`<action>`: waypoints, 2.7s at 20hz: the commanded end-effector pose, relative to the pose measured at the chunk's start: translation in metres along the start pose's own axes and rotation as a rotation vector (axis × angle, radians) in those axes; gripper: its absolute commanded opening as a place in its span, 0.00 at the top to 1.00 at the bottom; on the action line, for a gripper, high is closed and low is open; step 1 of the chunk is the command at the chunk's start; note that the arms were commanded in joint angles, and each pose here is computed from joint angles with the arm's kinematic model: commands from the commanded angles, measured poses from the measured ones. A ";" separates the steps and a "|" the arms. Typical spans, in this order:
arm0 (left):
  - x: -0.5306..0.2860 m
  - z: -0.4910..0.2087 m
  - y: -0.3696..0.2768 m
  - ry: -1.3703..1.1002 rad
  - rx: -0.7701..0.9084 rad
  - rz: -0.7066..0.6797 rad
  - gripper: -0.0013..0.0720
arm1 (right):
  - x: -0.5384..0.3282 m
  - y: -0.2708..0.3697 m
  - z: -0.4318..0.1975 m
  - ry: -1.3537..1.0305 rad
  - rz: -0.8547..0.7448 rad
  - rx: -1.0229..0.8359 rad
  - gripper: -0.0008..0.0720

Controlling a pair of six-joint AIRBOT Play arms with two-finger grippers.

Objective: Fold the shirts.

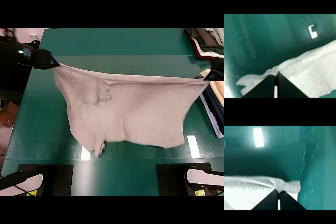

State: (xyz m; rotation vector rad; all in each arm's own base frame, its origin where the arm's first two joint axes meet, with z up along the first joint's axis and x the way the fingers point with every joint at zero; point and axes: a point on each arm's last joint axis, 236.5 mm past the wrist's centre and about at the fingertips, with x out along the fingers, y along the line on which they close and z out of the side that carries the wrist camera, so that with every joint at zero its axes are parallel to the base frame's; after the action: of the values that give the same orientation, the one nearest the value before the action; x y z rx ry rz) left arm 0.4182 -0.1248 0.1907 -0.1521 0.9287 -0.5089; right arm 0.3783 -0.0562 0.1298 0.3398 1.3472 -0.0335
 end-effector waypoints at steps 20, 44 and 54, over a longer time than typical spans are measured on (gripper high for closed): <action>0.134 -0.042 0.129 0.208 0.018 0.221 0.95 | 0.155 0.014 0.038 0.037 -0.147 -0.168 0.97; 0.085 -0.231 0.054 0.324 -0.477 0.135 0.30 | 0.065 0.047 -0.004 -0.038 0.117 -0.141 0.43; 0.114 -0.298 0.000 0.269 -0.638 0.043 0.30 | 0.066 0.064 -0.009 -0.031 0.141 -0.173 0.43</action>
State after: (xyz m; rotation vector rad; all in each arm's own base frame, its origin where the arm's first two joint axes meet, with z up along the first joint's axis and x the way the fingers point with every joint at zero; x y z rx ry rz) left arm 0.2346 -0.1380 -0.0668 -0.6142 1.3848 -0.1818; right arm 0.3994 0.0152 0.0781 0.2838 1.2840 0.1846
